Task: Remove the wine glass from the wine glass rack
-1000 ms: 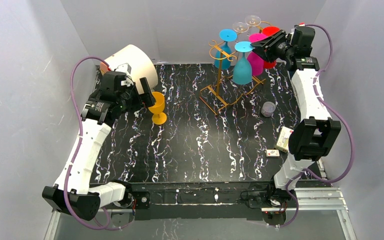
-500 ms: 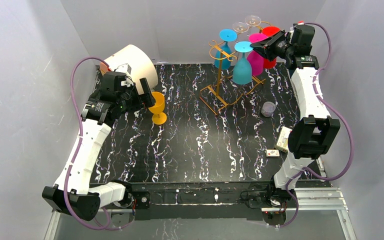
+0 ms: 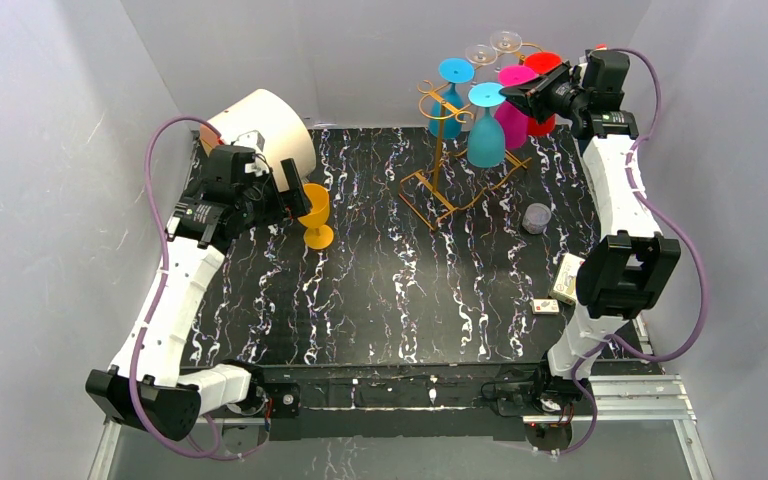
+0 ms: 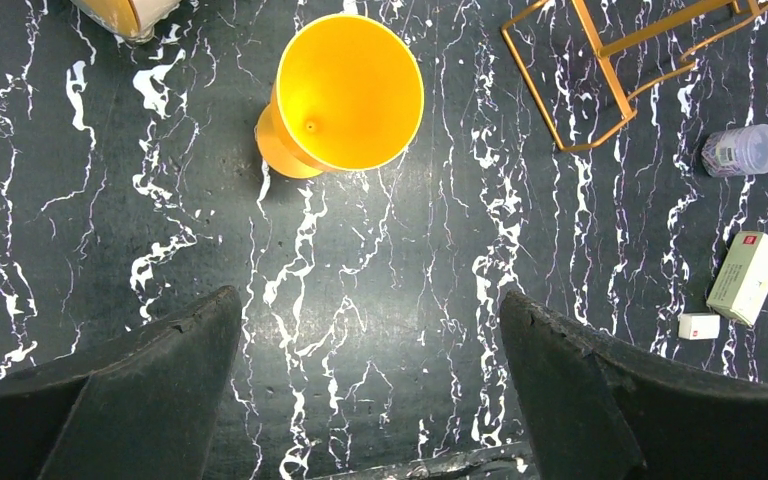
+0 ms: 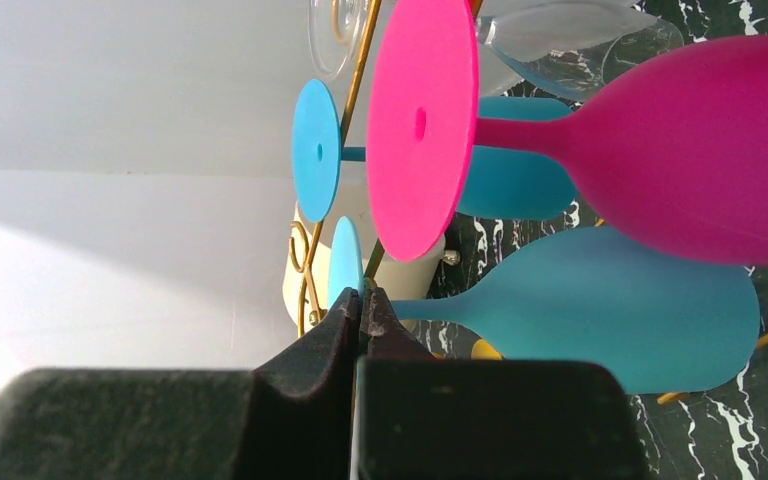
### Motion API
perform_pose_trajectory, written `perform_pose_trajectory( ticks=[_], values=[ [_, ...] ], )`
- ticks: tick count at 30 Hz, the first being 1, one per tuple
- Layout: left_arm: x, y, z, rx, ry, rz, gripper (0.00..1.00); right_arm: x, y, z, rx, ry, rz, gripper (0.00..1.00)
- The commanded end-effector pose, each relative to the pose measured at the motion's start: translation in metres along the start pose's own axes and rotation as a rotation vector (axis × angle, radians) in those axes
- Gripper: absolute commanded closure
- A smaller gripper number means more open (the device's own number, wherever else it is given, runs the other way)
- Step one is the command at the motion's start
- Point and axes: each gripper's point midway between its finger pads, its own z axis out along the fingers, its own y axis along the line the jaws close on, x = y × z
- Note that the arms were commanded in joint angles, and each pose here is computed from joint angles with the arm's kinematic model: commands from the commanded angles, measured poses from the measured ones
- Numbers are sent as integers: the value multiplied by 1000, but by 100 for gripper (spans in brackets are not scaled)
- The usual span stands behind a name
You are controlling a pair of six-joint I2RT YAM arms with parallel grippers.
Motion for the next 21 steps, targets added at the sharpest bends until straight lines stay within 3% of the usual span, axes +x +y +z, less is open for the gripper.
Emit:
perform_pose_trajectory(
  ticks=[1, 21],
  values=[
    [2, -5, -4, 33, 8, -10, 2, -3, 33, -25, -59, -44, 14, 99],
    [11, -9, -6, 68, 19, -37, 2, -1, 35, -45, -77, -79, 50, 99]
  ],
)
